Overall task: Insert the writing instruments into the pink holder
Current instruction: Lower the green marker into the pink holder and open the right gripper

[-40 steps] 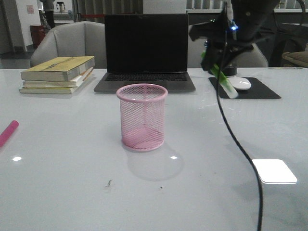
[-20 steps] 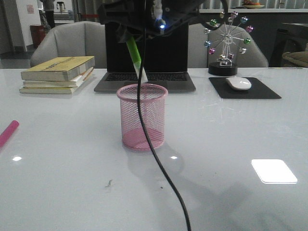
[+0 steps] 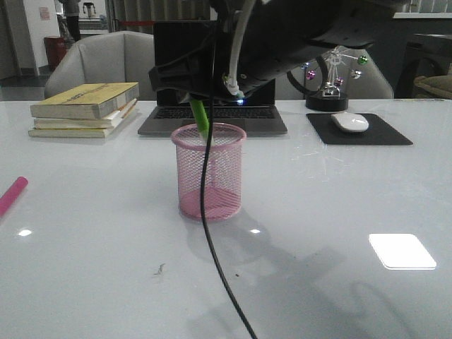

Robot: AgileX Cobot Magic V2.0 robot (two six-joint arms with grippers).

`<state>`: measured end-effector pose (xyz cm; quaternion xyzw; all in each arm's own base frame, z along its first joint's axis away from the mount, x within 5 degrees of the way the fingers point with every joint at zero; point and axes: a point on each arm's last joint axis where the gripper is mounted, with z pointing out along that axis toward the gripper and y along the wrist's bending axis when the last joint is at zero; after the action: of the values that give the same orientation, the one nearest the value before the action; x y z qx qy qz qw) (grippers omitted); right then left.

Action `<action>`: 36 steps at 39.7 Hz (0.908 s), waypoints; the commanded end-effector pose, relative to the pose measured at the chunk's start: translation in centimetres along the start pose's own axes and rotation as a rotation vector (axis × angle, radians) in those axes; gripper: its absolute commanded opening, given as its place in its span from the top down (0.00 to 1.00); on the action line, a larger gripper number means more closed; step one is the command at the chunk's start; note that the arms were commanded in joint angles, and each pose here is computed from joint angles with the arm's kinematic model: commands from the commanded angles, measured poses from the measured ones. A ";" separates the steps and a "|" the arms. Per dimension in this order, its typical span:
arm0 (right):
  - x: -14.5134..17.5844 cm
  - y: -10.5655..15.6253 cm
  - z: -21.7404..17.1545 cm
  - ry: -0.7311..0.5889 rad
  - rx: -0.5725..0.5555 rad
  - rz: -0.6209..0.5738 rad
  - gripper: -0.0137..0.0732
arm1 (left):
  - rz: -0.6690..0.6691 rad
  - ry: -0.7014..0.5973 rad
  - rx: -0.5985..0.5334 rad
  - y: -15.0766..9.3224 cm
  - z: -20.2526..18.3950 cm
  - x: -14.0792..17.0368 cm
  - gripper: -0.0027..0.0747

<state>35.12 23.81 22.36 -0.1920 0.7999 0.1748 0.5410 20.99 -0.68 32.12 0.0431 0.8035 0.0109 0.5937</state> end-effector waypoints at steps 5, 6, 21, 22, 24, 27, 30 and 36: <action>-3.8 0.0 -1.5 -0.131 0.004 0.023 0.58 | -0.022 -0.127 -0.014 0.2 -0.5 -2.1 0.45; -3.7 0.0 -1.5 -0.125 0.004 0.030 0.53 | -0.022 -0.127 -0.014 0.2 -0.5 -2.1 0.45; -6.0 -1.5 -5.6 0.026 -0.006 0.036 0.28 | -0.022 -0.127 -0.014 0.2 -0.5 -2.1 0.45; -6.3 -1.7 -6.1 0.042 -0.006 0.032 0.28 | -0.022 -0.127 -0.014 0.2 -0.5 -2.1 0.45; -6.9 -2.9 -7.4 0.072 0.015 0.026 0.28 | -0.022 -0.127 -0.014 0.2 -0.5 -2.1 0.45; -8.0 -4.6 -9.6 0.092 0.053 0.016 0.28 | -0.022 -0.127 -0.014 0.2 -0.5 -2.1 0.45; -8.7 -6.7 -11.6 0.108 0.110 -0.002 0.28 | -0.022 -0.127 -0.014 0.2 -0.5 -2.1 0.45; -9.6 -10.2 -15.4 0.142 0.233 -0.040 0.28 | -0.022 -0.129 -0.014 0.2 -0.5 -2.1 0.45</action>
<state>32.12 10.91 32.42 -0.1617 0.8715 0.0854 0.4549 20.99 -0.68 32.12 0.0431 0.8035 0.0109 0.5937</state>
